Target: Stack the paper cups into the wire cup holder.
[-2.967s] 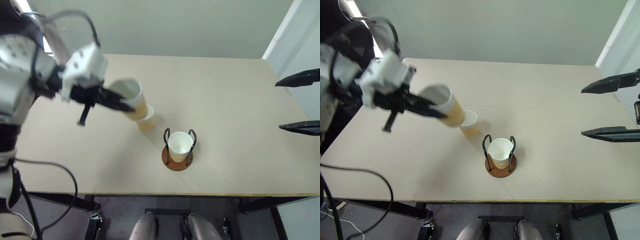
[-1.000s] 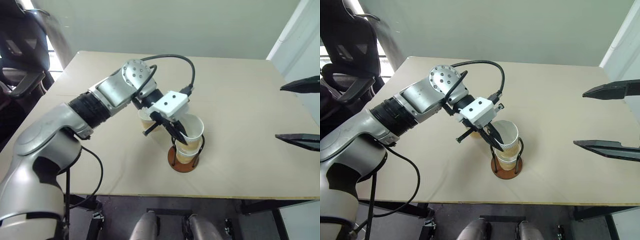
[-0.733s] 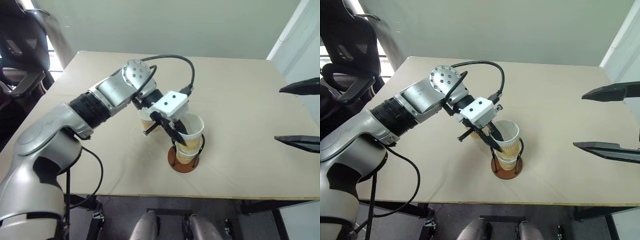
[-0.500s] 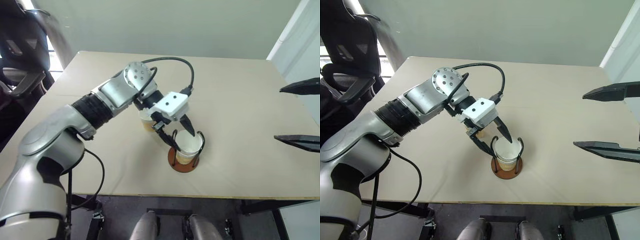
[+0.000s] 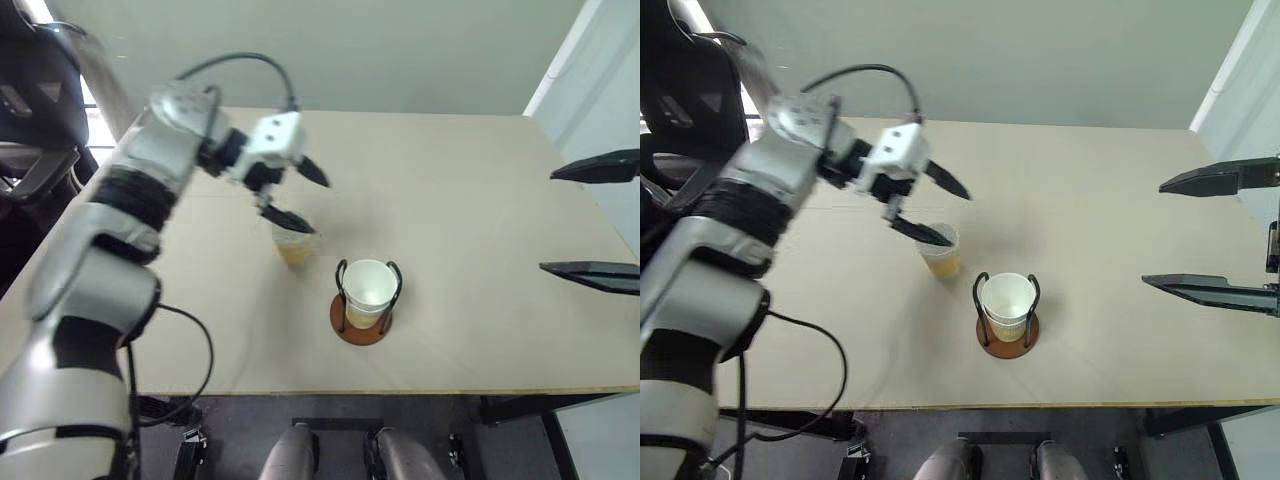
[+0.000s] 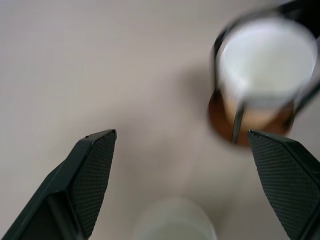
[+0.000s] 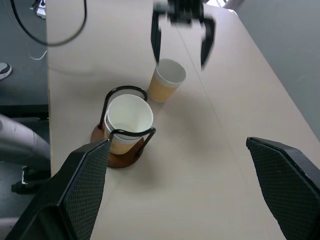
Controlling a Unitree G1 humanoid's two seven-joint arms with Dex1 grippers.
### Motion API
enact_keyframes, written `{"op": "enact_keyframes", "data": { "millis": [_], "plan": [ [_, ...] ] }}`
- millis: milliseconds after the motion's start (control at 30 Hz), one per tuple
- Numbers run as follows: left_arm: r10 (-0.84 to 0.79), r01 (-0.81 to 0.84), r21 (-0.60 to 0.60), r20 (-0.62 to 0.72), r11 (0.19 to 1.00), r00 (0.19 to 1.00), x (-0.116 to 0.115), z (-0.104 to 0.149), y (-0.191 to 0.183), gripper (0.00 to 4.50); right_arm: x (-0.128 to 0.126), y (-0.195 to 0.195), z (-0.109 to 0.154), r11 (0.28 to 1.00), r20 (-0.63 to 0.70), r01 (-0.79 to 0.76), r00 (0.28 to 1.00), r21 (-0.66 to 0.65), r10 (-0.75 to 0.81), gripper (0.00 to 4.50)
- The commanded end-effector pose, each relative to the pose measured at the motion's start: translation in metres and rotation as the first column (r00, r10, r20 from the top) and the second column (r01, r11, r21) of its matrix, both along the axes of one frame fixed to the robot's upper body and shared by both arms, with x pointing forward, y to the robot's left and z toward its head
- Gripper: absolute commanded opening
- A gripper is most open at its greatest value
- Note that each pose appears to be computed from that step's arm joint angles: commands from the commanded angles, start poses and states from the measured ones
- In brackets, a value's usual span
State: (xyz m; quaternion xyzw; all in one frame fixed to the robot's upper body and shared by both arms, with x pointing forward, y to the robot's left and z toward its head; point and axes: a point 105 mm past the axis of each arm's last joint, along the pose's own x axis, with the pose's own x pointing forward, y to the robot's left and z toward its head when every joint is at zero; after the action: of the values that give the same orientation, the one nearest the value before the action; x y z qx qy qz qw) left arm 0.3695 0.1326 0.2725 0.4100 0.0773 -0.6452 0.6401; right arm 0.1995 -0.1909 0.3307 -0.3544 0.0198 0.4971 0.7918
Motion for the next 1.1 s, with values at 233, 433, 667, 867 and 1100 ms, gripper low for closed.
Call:
{"op": "enact_keyframes", "data": {
  "millis": [233, 433, 667, 867, 1100],
  "plan": [
    [0.017, -0.021, -0.027, -0.13, 0.999, 0.991, -0.015, -0.024, 0.011, 4.48, 0.012, 0.001, 0.004, 0.999, 0.046, -0.042, 0.998, -0.011, 0.042, 4.5],
    [0.017, -0.025, -0.045, -0.158, 0.999, 0.987, -0.007, -0.045, 0.002, 4.48, 0.012, 0.001, 0.004, 0.999, 0.04, -0.045, 0.998, -0.023, 0.046, 4.5],
    [0.075, -0.074, 0.009, -0.123, 0.997, 0.99, 0.012, -0.07, -0.002, 4.48, 0.008, 0.001, 0.007, 0.999, 0.043, -0.04, 0.998, -0.034, 0.041, 4.5],
    [0.055, -0.052, 0.029, -0.136, 0.998, 0.989, 0.014, -0.081, -0.009, 4.32, 0.005, 0.0, 0.009, 0.999, 0.045, -0.026, 0.999, -0.04, 0.028, 4.5],
    [0.07, -0.065, 0.06, -0.099, 0.996, 0.993, 0.019, -0.086, -0.008, 2.08, 0.004, -0.002, 0.009, 0.999, 0.046, -0.013, 0.999, -0.037, 0.015, 4.5]
  ]
}}
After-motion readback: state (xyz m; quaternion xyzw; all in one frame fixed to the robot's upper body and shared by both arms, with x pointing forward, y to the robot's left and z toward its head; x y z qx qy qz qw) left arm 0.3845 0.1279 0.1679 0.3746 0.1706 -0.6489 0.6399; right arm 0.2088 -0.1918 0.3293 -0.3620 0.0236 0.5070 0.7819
